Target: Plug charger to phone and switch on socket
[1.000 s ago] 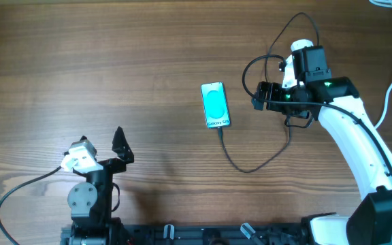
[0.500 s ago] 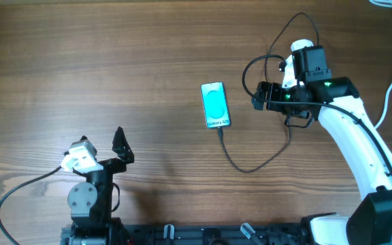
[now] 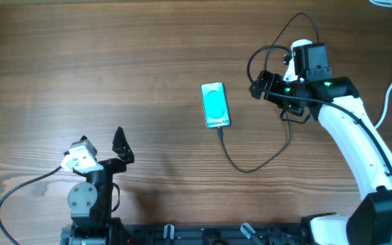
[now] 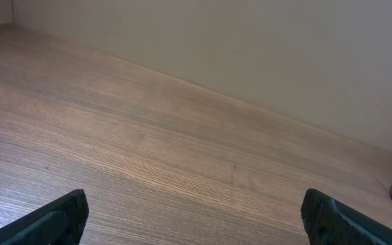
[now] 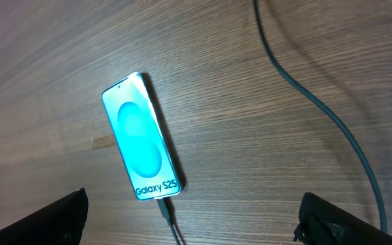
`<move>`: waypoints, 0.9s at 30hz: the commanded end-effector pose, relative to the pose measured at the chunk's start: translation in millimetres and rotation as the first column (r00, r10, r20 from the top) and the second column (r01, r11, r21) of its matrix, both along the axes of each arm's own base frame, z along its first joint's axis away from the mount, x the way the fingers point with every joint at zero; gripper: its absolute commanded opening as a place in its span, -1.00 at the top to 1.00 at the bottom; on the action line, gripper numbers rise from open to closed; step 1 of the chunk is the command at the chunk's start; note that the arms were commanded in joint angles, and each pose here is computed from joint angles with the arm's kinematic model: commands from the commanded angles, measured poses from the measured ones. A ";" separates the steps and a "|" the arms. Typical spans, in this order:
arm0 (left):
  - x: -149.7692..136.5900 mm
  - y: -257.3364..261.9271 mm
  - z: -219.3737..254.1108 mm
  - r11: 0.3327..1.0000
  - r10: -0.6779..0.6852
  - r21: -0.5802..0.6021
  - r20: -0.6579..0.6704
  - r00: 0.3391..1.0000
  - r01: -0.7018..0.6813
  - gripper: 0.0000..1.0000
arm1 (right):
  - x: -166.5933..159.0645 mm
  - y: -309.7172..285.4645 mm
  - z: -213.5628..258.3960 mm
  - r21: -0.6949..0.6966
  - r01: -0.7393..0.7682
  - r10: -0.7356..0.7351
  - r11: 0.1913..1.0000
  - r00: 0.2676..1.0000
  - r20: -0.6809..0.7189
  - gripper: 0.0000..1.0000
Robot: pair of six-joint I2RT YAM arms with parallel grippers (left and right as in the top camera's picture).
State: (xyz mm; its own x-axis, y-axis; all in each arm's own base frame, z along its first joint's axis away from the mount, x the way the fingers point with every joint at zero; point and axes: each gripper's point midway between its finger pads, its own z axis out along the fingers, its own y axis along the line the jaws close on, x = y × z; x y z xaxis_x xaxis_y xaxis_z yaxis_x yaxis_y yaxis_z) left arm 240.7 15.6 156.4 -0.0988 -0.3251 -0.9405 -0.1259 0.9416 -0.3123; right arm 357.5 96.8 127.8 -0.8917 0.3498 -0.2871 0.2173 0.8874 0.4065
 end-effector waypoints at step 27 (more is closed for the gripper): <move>0.2 0.1 -1.0 1.000 -0.005 0.020 0.005 1.000 0.005 -1.00 | 94.4 -186.5 -22.2 -0.287 0.413 -0.430 0.864 0.903 0.003 0.61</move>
State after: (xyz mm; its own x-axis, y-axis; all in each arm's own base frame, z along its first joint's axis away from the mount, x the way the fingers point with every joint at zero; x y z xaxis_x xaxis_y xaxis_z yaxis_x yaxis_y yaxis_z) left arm 240.7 15.6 156.3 -0.0989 -0.3248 -0.9406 -0.1259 0.9417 -0.3119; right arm 435.9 -73.5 110.8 -0.7139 0.6085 -0.3466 0.5834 0.7905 0.1864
